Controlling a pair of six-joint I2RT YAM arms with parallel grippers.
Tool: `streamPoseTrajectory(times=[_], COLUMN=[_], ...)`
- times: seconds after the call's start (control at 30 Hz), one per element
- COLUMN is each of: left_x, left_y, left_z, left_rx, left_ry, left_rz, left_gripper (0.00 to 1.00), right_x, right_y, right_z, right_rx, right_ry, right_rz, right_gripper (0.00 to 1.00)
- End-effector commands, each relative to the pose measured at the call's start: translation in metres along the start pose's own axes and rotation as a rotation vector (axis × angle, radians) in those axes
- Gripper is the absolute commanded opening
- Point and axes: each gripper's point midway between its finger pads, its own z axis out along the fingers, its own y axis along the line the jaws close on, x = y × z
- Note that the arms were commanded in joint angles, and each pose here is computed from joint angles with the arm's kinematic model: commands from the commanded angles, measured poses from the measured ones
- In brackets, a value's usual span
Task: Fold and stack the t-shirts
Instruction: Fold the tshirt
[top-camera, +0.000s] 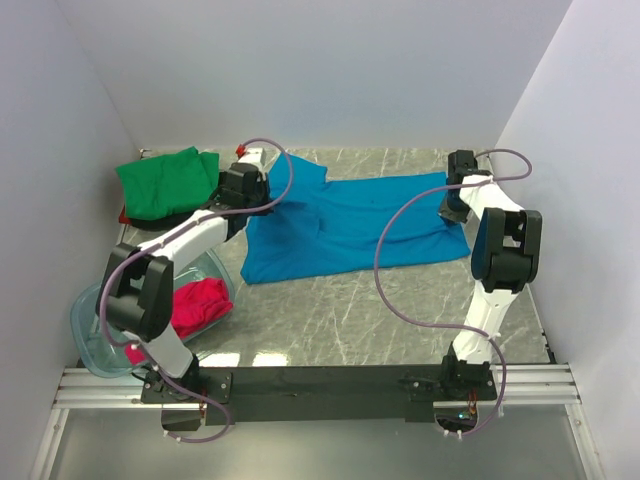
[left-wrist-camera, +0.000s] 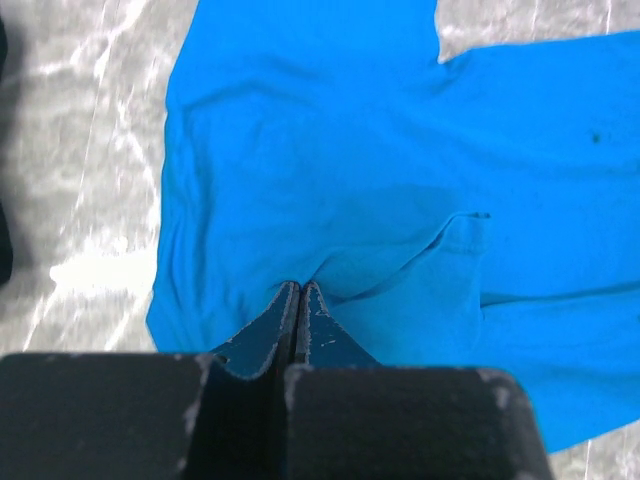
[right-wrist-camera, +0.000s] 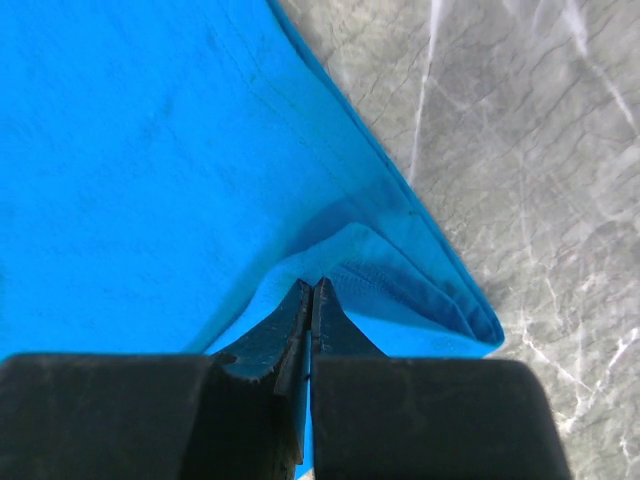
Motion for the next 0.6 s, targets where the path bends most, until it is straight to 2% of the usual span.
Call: streamPoseTrajectory(times=[0.0,0.5,0.57], left_x=[-0.035,-0.023,-0.028], left_y=[-0.005,0.009,0.016], left_z=[0.008,0.057,0.059], left_rx=[0.002,-0.089,-0.137], left_ry=[-0.086,-0.012,-0.020], left_rz=[0.036,0.085,0.069], left_gripper=[0.00,0.01,0.01], right_x=[-0.019,-0.035,-0.043], right_y=[0.002,0.007,0.008], right_z=[-0.008,-0.005,-0.007], right_rx=[0.015,0.027,0.022], right_ry=[-0.046,-0.062,-0.095], right_rz=[-0.013,-0.016,0.002], right_gripper=[0.00,0.00,0.10])
